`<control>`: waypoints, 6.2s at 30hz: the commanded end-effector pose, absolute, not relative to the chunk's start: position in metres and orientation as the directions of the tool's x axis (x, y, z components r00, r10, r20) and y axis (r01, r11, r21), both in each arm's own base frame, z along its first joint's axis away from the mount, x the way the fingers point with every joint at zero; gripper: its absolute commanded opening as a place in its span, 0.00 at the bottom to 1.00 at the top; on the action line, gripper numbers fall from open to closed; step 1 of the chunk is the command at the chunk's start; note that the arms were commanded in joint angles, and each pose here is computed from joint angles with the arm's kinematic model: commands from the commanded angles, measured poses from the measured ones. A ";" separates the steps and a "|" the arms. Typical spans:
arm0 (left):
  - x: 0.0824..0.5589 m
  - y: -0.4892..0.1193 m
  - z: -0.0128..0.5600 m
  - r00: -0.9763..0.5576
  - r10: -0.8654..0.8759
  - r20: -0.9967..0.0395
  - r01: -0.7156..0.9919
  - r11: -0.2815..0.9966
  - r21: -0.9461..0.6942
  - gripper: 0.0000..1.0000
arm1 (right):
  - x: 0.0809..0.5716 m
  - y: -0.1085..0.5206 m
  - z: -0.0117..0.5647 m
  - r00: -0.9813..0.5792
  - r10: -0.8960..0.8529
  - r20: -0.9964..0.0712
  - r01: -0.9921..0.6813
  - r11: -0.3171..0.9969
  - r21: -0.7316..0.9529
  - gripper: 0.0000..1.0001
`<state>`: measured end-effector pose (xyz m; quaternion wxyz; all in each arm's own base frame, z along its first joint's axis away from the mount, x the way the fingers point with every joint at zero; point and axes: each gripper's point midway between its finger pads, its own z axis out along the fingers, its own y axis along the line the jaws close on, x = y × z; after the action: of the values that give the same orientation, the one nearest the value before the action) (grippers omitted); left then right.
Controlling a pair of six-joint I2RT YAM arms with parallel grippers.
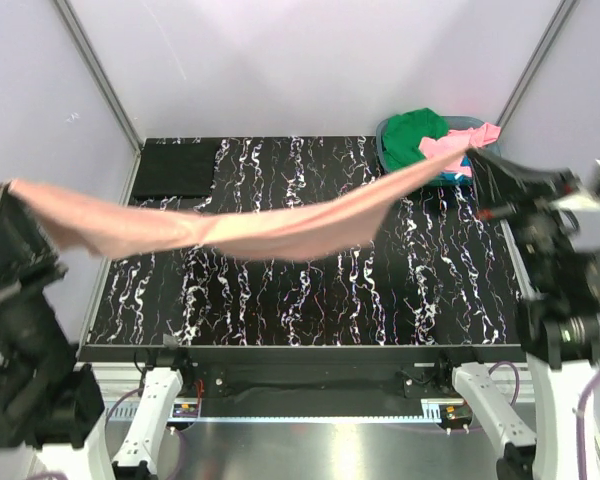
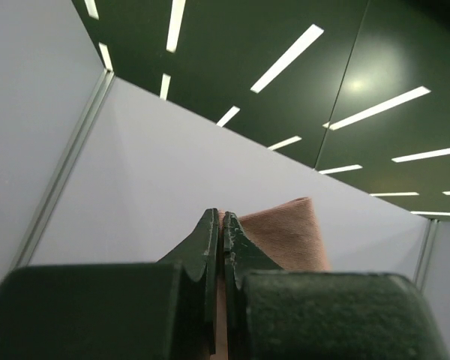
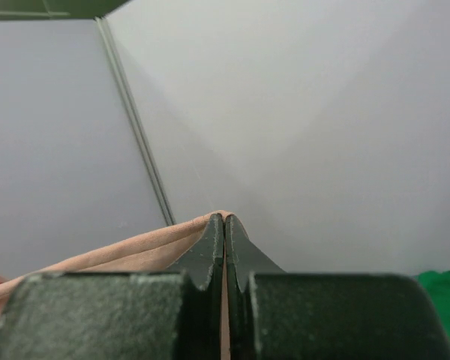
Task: Fold and stack the t-shirts
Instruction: Flatten the tshirt out, then fold the tshirt
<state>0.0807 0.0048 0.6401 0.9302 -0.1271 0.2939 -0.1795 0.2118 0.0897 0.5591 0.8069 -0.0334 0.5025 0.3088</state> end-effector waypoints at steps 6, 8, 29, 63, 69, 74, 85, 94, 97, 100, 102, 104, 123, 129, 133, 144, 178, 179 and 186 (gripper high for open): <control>0.074 0.003 0.626 0.741 -0.388 -0.548 0.231 0.914 -0.334 0.00 | 0.202 0.089 0.516 0.180 0.542 -0.821 -0.514 0.763 0.392 0.00; 0.094 0.003 0.620 0.730 -0.402 -0.552 0.239 0.908 -0.345 0.00 | 0.232 0.091 0.489 0.118 0.559 -0.821 -0.478 0.757 0.446 0.00; 0.537 0.032 0.231 -0.083 -0.550 -0.831 -0.197 0.827 -0.527 0.00 | 0.574 0.130 0.199 -0.357 0.533 -0.767 -0.143 0.780 0.609 0.00; 0.502 0.033 0.187 -0.487 -0.769 -0.414 -0.389 0.615 -0.686 0.00 | 0.563 0.131 0.171 -0.746 0.385 -0.543 0.031 0.835 0.550 0.00; 0.461 0.017 0.174 -0.531 -0.790 -0.307 -0.449 0.570 -0.689 0.00 | 0.548 0.125 0.165 -0.785 0.375 -0.493 0.062 0.840 0.540 0.00; 0.432 0.019 0.168 -0.531 -0.803 -0.271 -0.510 0.558 -0.655 0.00 | 0.540 0.117 0.165 -0.799 0.388 -0.459 0.095 0.836 0.541 0.00; 0.416 0.040 0.166 -0.520 -0.811 -0.268 -0.563 0.561 -0.607 0.00 | 0.536 0.105 0.164 -0.797 0.420 -0.435 0.129 0.821 0.555 0.00; 0.399 0.044 0.131 -0.548 -0.804 -0.230 -0.607 0.571 -0.552 0.00 | 0.520 0.107 0.130 -0.838 0.406 -0.366 0.161 0.824 0.544 0.00; 0.393 0.048 0.120 -0.551 -0.805 -0.219 -0.635 0.575 -0.517 0.00 | 0.512 0.107 0.117 -0.854 0.402 -0.330 0.182 0.825 0.534 0.00; 0.384 0.062 0.112 -0.533 -0.811 -0.243 -0.678 0.581 -0.450 0.26 | 0.502 0.099 0.106 -0.858 0.400 -0.320 0.215 0.848 0.485 0.08; 0.381 0.071 0.113 -0.520 -0.809 -0.273 -0.691 0.587 -0.422 0.37 | 0.500 0.092 0.107 -0.855 0.388 -0.345 0.212 0.867 0.450 0.15; 0.380 0.087 0.120 -0.491 -0.810 -0.321 -0.703 0.586 -0.404 0.55 | 0.502 0.088 0.111 -0.844 0.382 -0.375 0.206 0.879 0.431 0.35; 0.479 0.089 0.114 -0.541 -0.740 -0.399 -0.437 0.653 -0.619 0.62 | 0.580 0.155 0.130 -0.809 0.257 -0.529 -0.029 0.881 0.473 0.52; 0.498 0.093 0.095 -0.538 -0.748 -0.388 -0.439 0.642 -0.629 0.53 | 0.598 0.163 0.122 -0.781 0.280 -0.558 -0.040 0.870 0.492 0.38; 0.509 0.095 0.087 -0.535 -0.756 -0.377 -0.429 0.628 -0.649 0.46 | 0.605 0.165 0.110 -0.779 0.308 -0.546 -0.015 0.861 0.508 0.31; 0.528 0.101 0.081 -0.476 -0.788 -0.390 -0.396 0.588 -0.705 0.18 | 0.621 0.154 0.061 -0.759 0.308 -0.574 0.061 0.911 0.408 0.12; 0.422 0.119 0.123 -0.368 -0.812 -0.453 -0.603 0.579 -0.549 0.65 | 0.551 0.142 0.129 -0.797 0.286 -0.533 0.138 0.944 0.301 0.62; 0.421 0.112 0.118 -0.388 -0.811 -0.438 -0.603 0.583 -0.545 0.63 | 0.547 0.142 0.134 -0.796 0.288 -0.533 0.135 0.942 0.307 0.62; 0.409 0.079 0.078 -0.489 -0.817 -0.305 -0.586 0.567 -0.578 0.55 | 0.527 0.148 0.117 -0.831 0.271 -0.486 0.112 0.937 0.331 0.47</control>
<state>0.4143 0.0920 0.0922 0.3044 -0.4264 0.8330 -0.1778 0.5327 0.1428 0.1036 0.2658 0.1058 0.9497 0.1273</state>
